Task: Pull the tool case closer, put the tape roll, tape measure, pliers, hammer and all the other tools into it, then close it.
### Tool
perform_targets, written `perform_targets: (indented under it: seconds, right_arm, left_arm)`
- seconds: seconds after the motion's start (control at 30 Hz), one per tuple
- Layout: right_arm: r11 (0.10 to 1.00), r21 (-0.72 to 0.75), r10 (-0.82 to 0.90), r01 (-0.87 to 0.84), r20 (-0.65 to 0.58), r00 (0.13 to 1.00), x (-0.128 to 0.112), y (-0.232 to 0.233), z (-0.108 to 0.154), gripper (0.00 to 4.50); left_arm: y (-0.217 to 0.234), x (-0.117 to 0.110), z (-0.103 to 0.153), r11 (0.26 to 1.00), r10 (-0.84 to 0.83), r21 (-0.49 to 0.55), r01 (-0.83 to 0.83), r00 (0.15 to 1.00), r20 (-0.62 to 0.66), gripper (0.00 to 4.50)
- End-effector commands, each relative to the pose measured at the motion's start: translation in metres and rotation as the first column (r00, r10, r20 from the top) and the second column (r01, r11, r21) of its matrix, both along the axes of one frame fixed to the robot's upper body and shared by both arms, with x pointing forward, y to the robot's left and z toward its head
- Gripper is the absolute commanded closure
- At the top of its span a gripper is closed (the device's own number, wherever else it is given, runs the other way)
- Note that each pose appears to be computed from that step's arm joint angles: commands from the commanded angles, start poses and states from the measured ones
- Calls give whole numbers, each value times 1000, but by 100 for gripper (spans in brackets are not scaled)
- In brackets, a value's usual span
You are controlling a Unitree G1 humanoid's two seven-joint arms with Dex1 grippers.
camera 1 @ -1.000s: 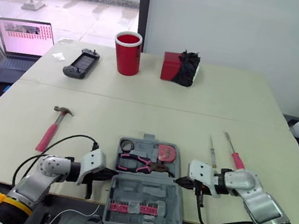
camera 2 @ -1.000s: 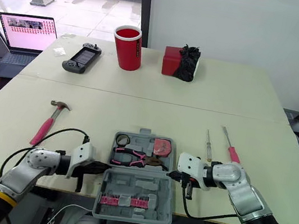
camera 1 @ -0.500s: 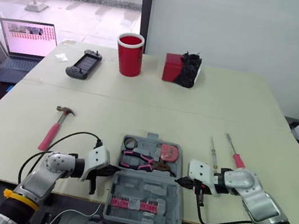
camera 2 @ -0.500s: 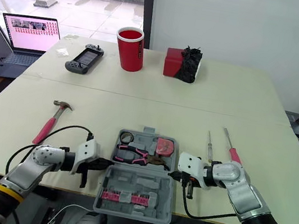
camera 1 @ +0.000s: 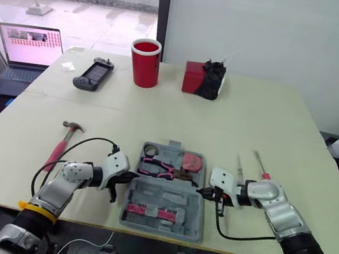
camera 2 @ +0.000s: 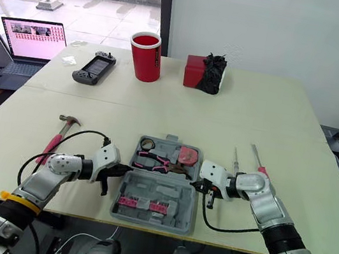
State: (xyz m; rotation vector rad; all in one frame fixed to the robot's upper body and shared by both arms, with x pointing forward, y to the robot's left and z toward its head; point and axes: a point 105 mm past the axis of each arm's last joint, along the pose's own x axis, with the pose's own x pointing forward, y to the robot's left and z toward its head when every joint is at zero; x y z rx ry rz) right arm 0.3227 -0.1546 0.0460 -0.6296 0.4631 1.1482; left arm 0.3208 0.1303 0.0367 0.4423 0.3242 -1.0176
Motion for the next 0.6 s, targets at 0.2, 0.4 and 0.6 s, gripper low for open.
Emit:
perform_targets:
  seconds: [0.2, 0.4, 0.6]
  right_arm:
    - [999, 34, -9, 7, 63, 998, 13, 9, 10, 450]
    - [1000, 17, -4, 4, 35, 999, 5, 5, 2, 450]
    - [1000, 15, 5, -5, 4, 1000, -2, 3, -2, 450]
  left_arm:
    - [-28, 6, 9, 997, -80, -9, 80, 995, 55, 448]
    - [-34, 10, 10, 996, -89, -10, 89, 994, 67, 448]
    - [-35, 6, 6, 994, -113, 0, 113, 992, 60, 448]
